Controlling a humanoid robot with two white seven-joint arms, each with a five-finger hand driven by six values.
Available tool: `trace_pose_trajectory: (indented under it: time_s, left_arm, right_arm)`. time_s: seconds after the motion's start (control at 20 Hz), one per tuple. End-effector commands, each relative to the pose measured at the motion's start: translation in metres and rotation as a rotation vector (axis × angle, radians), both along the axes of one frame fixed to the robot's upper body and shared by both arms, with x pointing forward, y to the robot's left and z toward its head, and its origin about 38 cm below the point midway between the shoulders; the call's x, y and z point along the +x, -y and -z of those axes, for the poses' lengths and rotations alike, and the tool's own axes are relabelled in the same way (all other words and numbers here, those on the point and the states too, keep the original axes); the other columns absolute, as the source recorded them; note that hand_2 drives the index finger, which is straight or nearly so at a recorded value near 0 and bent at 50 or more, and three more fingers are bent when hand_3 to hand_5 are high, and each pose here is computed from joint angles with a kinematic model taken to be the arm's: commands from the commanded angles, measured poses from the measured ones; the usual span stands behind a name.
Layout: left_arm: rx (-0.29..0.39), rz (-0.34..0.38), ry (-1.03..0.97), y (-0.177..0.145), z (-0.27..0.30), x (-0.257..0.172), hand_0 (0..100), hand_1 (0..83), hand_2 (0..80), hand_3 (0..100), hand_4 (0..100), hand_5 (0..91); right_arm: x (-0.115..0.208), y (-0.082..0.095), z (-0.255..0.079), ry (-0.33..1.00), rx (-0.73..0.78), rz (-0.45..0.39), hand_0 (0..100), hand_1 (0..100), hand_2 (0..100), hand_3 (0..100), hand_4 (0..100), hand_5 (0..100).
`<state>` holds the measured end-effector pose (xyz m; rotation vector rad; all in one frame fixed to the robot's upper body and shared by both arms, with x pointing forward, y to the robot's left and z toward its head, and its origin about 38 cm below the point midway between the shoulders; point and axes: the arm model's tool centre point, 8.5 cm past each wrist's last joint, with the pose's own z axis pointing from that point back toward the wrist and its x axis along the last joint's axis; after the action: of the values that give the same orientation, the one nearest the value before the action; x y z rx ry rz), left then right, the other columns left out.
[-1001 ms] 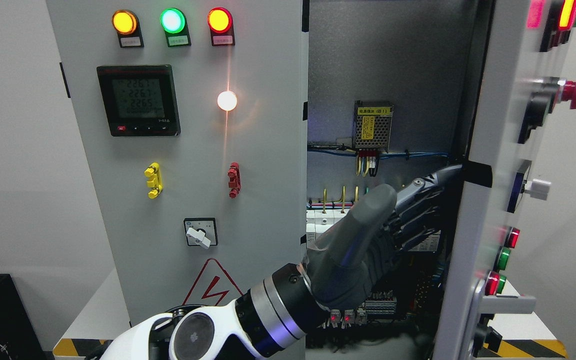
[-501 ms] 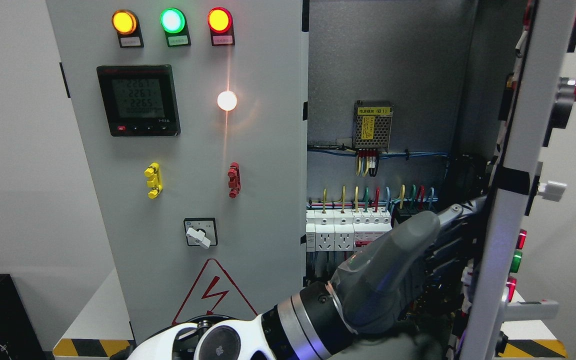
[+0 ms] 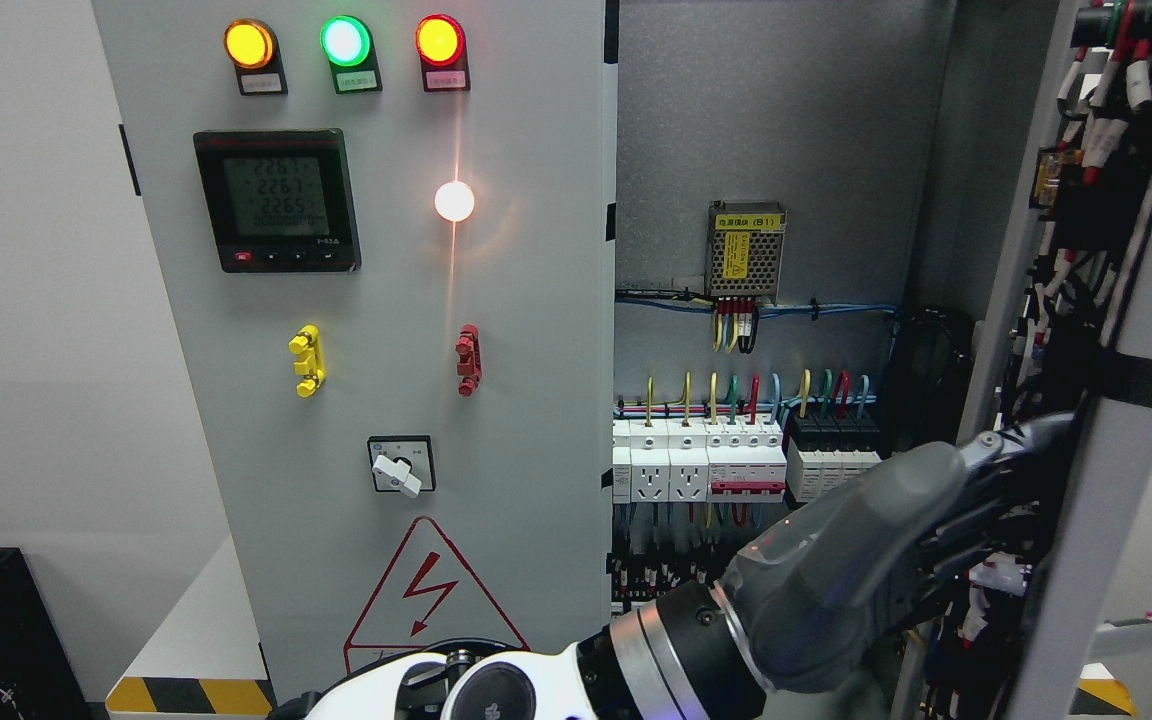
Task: Open door with both hands
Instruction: 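Push the ajar door outward with the back of the left hand, then sweep the left arm to swing the door fully open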
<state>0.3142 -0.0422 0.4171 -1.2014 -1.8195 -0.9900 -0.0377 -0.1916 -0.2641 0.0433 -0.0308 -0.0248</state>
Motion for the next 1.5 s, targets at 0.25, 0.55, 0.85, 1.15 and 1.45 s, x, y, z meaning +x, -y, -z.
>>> trace_pose_trajectory:
  time_s: [0.25, 0.55, 0.85, 1.15, 1.45]
  left_arm:
    - [0.013, 0.064, -0.057, 0.048, 0.004, -0.006, 0, 0.0, 0.0, 0, 0, 0.0]
    - [0.018, 0.084, -0.07, 0.067, 0.0, -0.012, 0, 0.0, 0.0, 0, 0, 0.0]
    - [0.02, 0.111, -0.072, 0.088, -0.007, -0.02, 0, 0.0, 0.0, 0, 0, 0.0]
    - [0.033, 0.126, -0.069, 0.107, -0.01, -0.025, 0, 0.0, 0.0, 0, 0, 0.0]
    - [0.044, 0.118, -0.059, 0.124, -0.017, -0.024, 0, 0.0, 0.0, 0, 0, 0.0]
  right_arm:
    - [0.0, -0.001, 0.0, 0.0, 0.001, 0.0, 19, 0, 0, 0, 0, 0]
    - [0.0, 0.0, 0.0, 0.0, 0.0, 0.0, 19, 0, 0, 0, 0, 0]
    - [0.0, 0.0, 0.0, 0.0, 0.0, 0.0, 19, 0, 0, 0, 0, 0]
    - [0.0, 0.0, 0.0, 0.0, 0.0, 0.0, 19, 0, 0, 0, 0, 0]
    - [0.0, 0.0, 0.0, 0.0, 0.0, 0.0, 19, 0, 0, 0, 0, 0]
